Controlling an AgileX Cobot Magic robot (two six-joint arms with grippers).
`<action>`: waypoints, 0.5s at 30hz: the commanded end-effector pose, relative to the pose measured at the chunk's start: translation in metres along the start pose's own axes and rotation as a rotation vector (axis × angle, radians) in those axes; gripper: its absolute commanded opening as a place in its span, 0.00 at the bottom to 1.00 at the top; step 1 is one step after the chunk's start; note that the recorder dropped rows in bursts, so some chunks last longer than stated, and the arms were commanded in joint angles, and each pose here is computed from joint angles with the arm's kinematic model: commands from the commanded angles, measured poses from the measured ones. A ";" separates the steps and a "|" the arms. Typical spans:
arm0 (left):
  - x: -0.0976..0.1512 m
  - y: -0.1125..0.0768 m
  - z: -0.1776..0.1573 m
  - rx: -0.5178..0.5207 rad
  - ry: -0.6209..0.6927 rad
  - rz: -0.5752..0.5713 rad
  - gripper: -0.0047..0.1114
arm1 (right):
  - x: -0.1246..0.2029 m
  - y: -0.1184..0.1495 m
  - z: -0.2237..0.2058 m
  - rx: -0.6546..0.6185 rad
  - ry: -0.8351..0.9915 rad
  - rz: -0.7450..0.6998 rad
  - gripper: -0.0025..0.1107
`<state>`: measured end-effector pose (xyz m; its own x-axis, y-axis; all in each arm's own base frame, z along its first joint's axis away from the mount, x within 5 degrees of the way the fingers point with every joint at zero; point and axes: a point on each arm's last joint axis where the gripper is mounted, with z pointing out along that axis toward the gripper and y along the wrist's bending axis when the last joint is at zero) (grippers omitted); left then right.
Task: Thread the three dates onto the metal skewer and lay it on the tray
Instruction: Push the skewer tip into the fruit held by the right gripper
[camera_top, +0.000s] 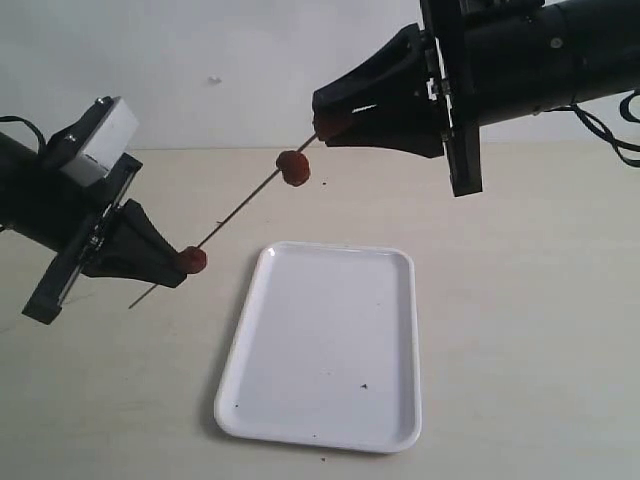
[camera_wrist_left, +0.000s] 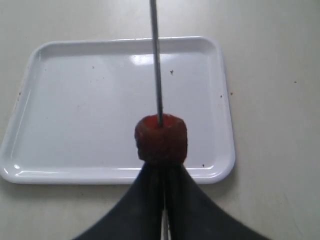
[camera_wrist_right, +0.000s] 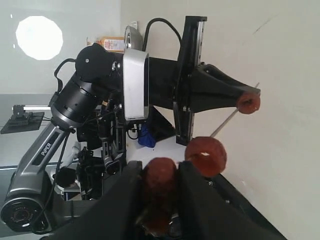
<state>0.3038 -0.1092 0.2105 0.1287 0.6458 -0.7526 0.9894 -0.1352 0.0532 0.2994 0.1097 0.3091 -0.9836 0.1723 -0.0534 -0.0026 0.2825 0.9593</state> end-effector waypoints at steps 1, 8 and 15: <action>-0.009 -0.001 -0.001 0.011 -0.026 0.023 0.04 | -0.001 0.005 0.001 -0.057 -0.018 0.015 0.23; -0.009 -0.001 -0.001 0.005 -0.027 0.022 0.04 | -0.002 0.006 0.001 -0.068 -0.024 -0.015 0.23; -0.009 -0.001 -0.001 0.002 -0.027 0.021 0.04 | 0.003 -0.003 0.003 0.032 0.021 -0.012 0.23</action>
<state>0.3037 -0.1091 0.2112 0.1287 0.6464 -0.7520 0.9895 -0.1338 0.0543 0.2989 0.1094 0.3078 -0.9844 0.1615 -0.0701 -0.0188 0.2993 0.9540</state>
